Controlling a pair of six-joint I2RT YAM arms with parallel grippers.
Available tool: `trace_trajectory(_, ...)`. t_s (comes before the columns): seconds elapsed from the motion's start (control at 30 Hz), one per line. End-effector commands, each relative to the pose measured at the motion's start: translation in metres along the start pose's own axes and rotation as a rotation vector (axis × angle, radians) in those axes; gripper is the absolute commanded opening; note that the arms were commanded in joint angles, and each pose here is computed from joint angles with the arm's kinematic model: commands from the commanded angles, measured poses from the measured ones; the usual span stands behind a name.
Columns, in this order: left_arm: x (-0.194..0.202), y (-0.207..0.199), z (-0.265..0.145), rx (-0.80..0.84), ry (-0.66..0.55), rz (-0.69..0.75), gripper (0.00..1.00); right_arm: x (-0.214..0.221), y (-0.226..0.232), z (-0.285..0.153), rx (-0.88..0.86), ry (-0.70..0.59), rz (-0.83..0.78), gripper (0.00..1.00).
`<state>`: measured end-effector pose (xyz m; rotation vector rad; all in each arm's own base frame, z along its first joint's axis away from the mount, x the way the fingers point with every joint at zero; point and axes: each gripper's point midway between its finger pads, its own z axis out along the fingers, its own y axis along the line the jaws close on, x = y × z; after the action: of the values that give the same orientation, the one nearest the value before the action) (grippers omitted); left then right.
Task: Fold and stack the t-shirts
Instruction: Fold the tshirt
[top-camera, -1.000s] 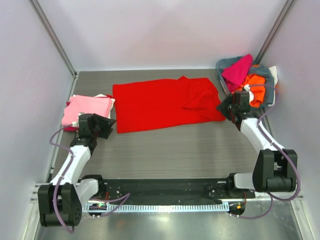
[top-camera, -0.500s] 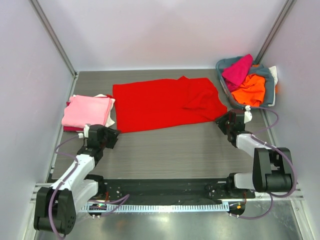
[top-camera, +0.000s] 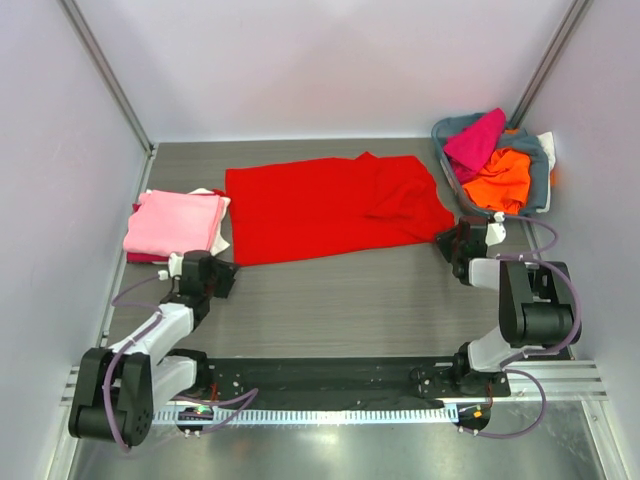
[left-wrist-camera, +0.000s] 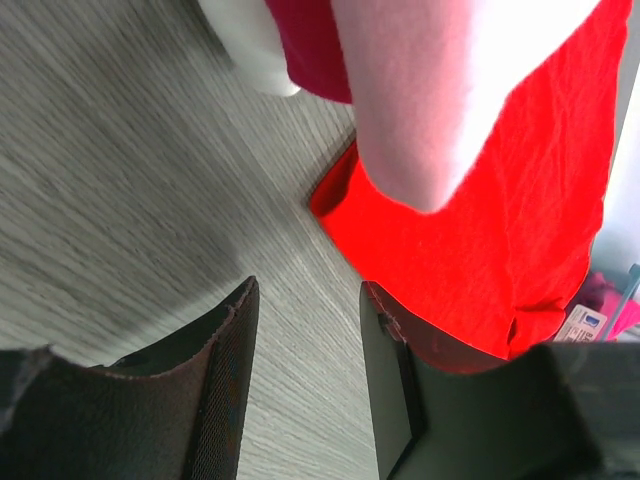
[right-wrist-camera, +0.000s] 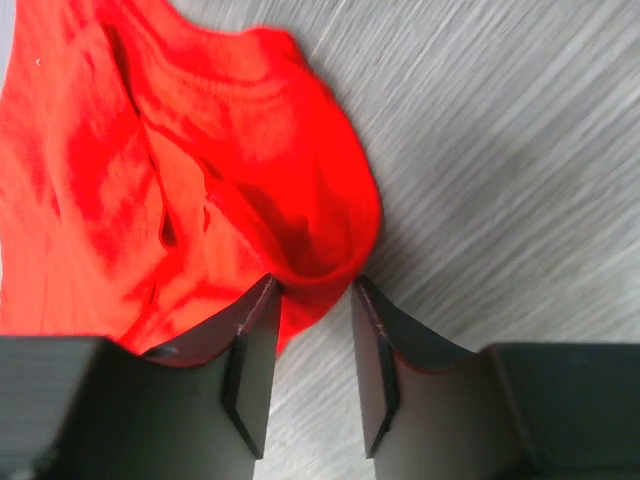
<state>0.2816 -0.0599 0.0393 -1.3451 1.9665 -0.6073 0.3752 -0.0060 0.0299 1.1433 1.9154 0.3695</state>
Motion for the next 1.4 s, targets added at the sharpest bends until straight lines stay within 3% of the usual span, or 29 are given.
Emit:
trace_trajectory(0.0,-0.009,-0.009,0.005,0.035,-0.053,-0.015,0.46,-0.019,0.003,0.011,0.016,-0.07,0.007,0.36)
trace_trajectory(0.1,-0.008,-0.007,0.009,0.028,-0.05,-0.016,0.45,-0.021,-0.001,0.015,0.029,-0.077,0.01,0.26)
trace_trajectory(0.57,0.004,0.0,0.031,-0.026,-0.054,0.0,0.41,-0.019,0.003,0.015,0.01,-0.063,0.009,0.24)
trace_trajectory(0.7,0.0,0.002,0.037,-0.038,-0.089,-0.013,0.27,-0.021,0.004,0.01,-0.002,-0.07,0.011,0.24)
trace_trajectory(0.83,-0.007,0.002,0.039,-0.048,-0.126,-0.009,0.0,-0.027,0.006,0.004,-0.001,-0.089,0.006,0.24)
trace_trajectory(0.93,-0.015,0.003,0.035,-0.077,-0.15,0.012,0.0,-0.031,0.001,0.001,0.025,-0.102,-0.004,0.24)
trace_trajectory(1.13,-0.03,0.005,0.021,-0.082,-0.156,0.03,0.0,-0.03,-0.007,-0.007,0.023,-0.105,-0.012,0.44)
trace_trajectory(1.37,-0.04,0.006,0.008,-0.077,-0.178,0.039,0.01,-0.02,-0.007,-0.015,-0.006,-0.066,-0.026,0.49)
